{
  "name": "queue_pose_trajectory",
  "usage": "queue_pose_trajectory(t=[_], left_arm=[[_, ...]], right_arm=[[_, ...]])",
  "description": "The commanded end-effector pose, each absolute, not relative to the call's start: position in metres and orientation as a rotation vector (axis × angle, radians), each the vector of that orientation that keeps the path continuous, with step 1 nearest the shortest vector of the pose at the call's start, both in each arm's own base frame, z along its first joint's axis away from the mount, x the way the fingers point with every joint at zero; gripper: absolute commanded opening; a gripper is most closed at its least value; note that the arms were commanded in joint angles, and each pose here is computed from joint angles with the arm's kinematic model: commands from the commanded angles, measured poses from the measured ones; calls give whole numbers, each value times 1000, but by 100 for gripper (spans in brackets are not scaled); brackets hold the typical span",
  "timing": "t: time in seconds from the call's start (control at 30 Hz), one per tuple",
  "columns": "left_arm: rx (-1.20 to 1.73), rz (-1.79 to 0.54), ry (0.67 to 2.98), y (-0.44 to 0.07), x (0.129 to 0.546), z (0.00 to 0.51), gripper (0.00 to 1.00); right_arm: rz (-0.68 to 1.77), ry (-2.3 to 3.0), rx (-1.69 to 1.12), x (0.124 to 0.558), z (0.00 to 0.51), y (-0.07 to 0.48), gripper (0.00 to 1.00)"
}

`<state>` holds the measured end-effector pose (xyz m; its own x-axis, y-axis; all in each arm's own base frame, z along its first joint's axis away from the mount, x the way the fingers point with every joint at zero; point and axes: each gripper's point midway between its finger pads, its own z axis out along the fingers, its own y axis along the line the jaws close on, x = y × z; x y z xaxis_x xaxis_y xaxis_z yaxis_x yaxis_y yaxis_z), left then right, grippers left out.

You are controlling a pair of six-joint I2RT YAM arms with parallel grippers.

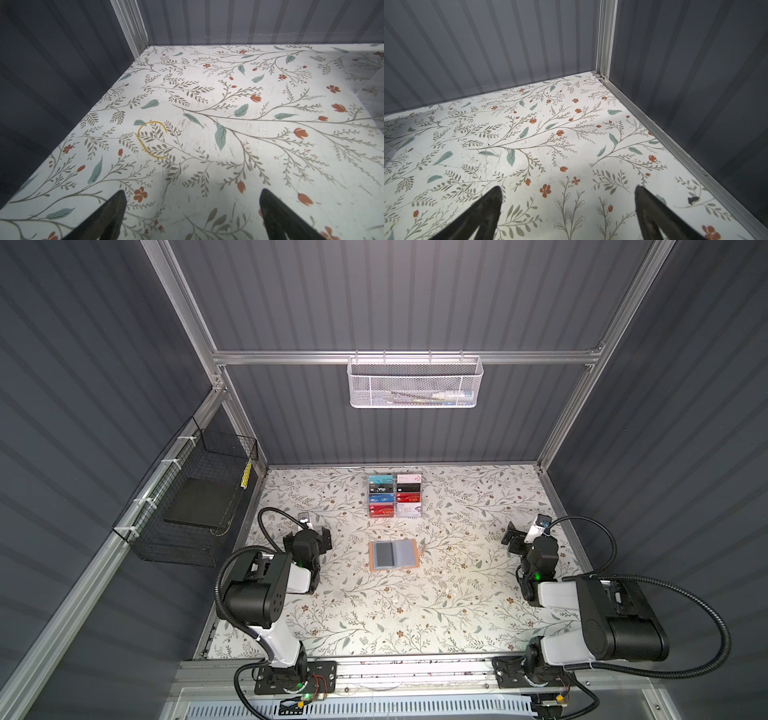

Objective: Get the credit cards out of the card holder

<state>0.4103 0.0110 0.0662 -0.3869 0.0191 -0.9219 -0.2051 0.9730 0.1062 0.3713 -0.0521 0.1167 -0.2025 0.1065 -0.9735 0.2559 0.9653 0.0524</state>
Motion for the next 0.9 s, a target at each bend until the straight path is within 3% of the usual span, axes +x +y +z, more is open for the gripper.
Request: queue_pose_trajectory(t=[0.0, 0.87], left_arm=[[-123, 250, 1935, 13, 413, 70, 100], [-122, 249, 1935, 13, 413, 70, 100]], right_arm=[[-123, 1762, 267, 376, 122, -50, 99], [-86, 1797, 204, 382, 119, -40, 99]])
